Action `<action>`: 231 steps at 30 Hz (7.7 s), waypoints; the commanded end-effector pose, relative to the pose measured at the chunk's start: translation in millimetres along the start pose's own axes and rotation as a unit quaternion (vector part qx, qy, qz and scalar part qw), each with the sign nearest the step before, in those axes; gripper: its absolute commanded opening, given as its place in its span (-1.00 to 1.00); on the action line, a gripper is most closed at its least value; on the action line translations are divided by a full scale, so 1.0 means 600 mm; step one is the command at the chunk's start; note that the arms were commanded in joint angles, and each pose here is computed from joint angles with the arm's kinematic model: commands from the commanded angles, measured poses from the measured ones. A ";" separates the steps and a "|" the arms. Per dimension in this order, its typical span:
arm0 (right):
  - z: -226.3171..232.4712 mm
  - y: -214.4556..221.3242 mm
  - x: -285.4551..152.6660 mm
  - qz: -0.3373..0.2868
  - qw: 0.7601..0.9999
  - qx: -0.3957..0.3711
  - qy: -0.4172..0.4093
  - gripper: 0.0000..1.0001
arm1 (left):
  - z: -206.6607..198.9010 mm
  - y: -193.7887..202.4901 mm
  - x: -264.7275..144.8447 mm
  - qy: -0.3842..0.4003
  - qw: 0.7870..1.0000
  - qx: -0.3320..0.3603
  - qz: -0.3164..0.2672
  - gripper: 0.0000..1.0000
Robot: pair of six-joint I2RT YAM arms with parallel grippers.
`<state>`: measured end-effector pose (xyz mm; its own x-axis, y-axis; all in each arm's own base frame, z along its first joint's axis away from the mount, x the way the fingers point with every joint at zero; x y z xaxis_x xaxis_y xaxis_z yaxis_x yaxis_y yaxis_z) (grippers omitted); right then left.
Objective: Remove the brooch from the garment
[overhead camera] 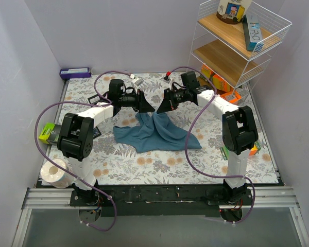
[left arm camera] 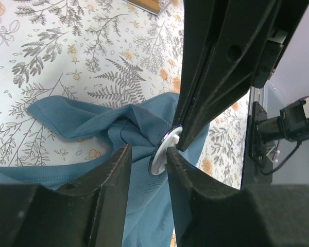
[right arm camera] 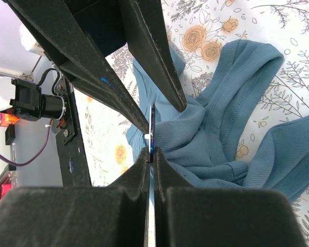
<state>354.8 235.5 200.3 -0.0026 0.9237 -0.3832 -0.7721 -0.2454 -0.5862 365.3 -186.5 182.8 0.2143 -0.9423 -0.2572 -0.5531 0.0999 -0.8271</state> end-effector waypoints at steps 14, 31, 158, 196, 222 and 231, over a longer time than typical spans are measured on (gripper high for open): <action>0.030 -0.024 -0.018 -0.024 0.999 -0.035 -0.015 -0.97 | -0.013 0.001 -0.017 0.120 0.992 -0.025 -0.004 -0.31; 0.034 -0.023 -0.013 -0.020 0.999 -0.038 -0.024 -0.97 | -0.002 0.003 0.012 0.087 0.995 -0.056 -0.005 -0.37; 0.097 -0.026 -0.030 0.036 0.986 -0.125 -0.101 -0.97 | -0.072 -0.049 -0.096 0.150 0.988 0.035 -0.028 0.04; 0.101 -0.029 -0.046 0.081 0.954 -0.255 -0.137 -0.97 | -0.098 -0.064 -0.088 0.055 0.985 0.162 -0.029 0.17; 0.092 -0.029 -0.036 0.078 0.960 -0.229 -0.141 -0.97 | -0.072 -0.043 -0.047 0.177 0.980 0.090 -0.001 -0.34; 0.093 -0.029 -0.035 0.078 0.961 -0.225 -0.140 -0.97 | -0.072 -0.032 -0.036 0.180 0.981 0.074 0.008 -0.46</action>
<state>333.4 233.4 247.7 -0.3090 0.8804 -0.3598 -0.4096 -0.4646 -0.7851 335.8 -178.0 217.5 -0.0956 -0.9898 -0.1059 -0.4410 0.1375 -0.8869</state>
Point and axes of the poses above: each gripper's point midway between its finger pads, its own x axis out along the fingers, its own z axis along the line the jaws close on, y = z × x, the point moved 10 cm from there along -x, back along the fingers, and after that the axes turned 6 degrees about x, right-handed, at the moved point
